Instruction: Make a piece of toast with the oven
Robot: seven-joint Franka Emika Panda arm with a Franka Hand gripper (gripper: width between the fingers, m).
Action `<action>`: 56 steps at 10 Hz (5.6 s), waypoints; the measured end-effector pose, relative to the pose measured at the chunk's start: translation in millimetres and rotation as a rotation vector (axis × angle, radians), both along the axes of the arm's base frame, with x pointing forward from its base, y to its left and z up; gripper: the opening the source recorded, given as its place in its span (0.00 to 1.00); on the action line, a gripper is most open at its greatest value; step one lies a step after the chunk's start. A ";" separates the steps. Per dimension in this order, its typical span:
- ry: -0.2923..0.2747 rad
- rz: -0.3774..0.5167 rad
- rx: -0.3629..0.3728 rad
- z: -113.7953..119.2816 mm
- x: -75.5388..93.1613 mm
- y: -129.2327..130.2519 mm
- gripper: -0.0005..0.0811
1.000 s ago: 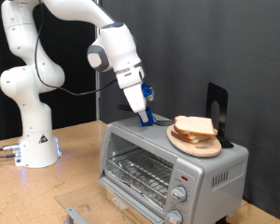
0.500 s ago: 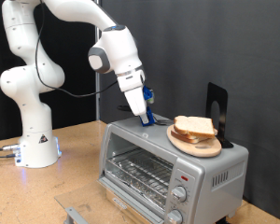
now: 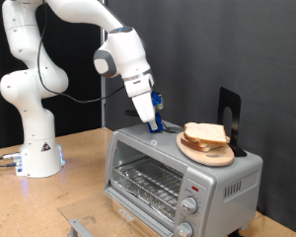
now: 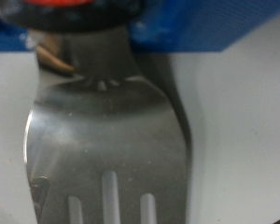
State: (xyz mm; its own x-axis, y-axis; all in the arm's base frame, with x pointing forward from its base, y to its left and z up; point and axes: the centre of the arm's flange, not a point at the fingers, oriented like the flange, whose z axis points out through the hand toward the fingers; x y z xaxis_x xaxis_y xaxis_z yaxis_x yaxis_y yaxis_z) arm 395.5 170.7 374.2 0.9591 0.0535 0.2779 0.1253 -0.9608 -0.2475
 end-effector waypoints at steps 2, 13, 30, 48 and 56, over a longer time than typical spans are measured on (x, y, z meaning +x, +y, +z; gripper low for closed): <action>0.001 0.001 0.000 -0.1 0.0 0.1 0.54; -0.001 0.008 -0.006 0.3 1.3 0.8 0.99; 0.073 0.046 0.027 14.5 -5.8 10.4 0.99; 0.073 0.038 0.023 8.1 -0.7 10.7 0.99; 0.075 0.039 0.021 7.6 -0.8 10.6 0.60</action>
State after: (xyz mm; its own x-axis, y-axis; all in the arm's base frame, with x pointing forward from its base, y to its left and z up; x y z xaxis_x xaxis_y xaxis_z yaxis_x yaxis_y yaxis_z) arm 394.7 181.3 381.7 0.9746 0.0860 0.2066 0.1426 -0.9501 -0.2774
